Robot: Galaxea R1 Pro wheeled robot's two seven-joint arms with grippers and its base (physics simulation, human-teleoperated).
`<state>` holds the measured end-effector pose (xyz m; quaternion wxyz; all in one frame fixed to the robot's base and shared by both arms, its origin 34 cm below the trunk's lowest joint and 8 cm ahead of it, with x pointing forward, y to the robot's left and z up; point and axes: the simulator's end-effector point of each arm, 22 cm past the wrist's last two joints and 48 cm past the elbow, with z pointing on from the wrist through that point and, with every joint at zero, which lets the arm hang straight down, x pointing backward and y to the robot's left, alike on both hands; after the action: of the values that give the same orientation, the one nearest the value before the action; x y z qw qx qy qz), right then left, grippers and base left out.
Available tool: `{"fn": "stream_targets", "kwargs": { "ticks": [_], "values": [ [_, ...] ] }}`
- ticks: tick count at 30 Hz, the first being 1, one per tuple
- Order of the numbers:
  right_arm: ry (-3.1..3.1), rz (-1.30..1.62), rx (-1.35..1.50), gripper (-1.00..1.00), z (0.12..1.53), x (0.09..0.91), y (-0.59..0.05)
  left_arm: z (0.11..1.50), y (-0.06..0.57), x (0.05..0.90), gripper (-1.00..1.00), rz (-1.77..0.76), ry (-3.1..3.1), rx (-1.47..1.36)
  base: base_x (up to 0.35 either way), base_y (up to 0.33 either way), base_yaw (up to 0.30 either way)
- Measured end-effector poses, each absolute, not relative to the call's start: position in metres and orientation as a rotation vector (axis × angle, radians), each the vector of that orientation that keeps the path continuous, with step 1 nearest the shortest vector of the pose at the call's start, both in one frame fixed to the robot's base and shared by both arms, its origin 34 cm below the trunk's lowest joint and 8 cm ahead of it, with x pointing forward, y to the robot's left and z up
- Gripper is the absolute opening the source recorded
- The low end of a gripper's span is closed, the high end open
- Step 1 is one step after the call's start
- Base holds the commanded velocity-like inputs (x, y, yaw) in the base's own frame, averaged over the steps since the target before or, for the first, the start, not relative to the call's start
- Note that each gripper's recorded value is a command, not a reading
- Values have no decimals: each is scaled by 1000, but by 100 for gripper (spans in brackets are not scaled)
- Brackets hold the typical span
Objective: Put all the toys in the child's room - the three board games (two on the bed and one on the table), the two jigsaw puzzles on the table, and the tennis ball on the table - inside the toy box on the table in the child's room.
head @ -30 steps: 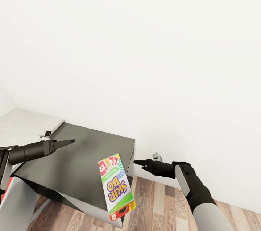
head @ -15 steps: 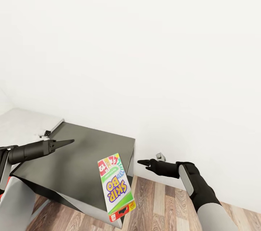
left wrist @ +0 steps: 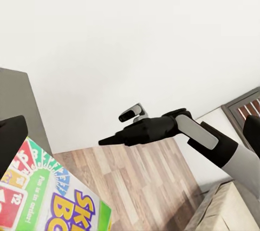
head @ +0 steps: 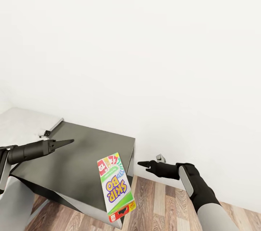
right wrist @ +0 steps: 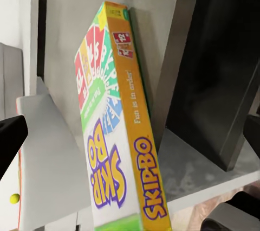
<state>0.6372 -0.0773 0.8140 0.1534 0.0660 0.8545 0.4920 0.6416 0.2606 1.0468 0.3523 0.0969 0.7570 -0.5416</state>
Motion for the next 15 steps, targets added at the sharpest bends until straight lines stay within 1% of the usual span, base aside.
{"fn": "stream_targets", "kwargs": {
  "ticks": [3, 10, 15],
  "values": [
    [2452, 1411, 189, 100, 813, 637, -77, 1047, 260, 642, 100, -1402, 1959, 251, -24, 2, 0],
    [2454, 1415, 187, 100, 813, 636, -75, 1046, 260, 642, 100, -1402, 1960, 252, -137, 24, 0],
    [2454, 1414, 185, 100, 809, 637, -75, 1042, 261, 643, 100, -1399, 1959, 250, -45, 4, 0]
  ]
}}
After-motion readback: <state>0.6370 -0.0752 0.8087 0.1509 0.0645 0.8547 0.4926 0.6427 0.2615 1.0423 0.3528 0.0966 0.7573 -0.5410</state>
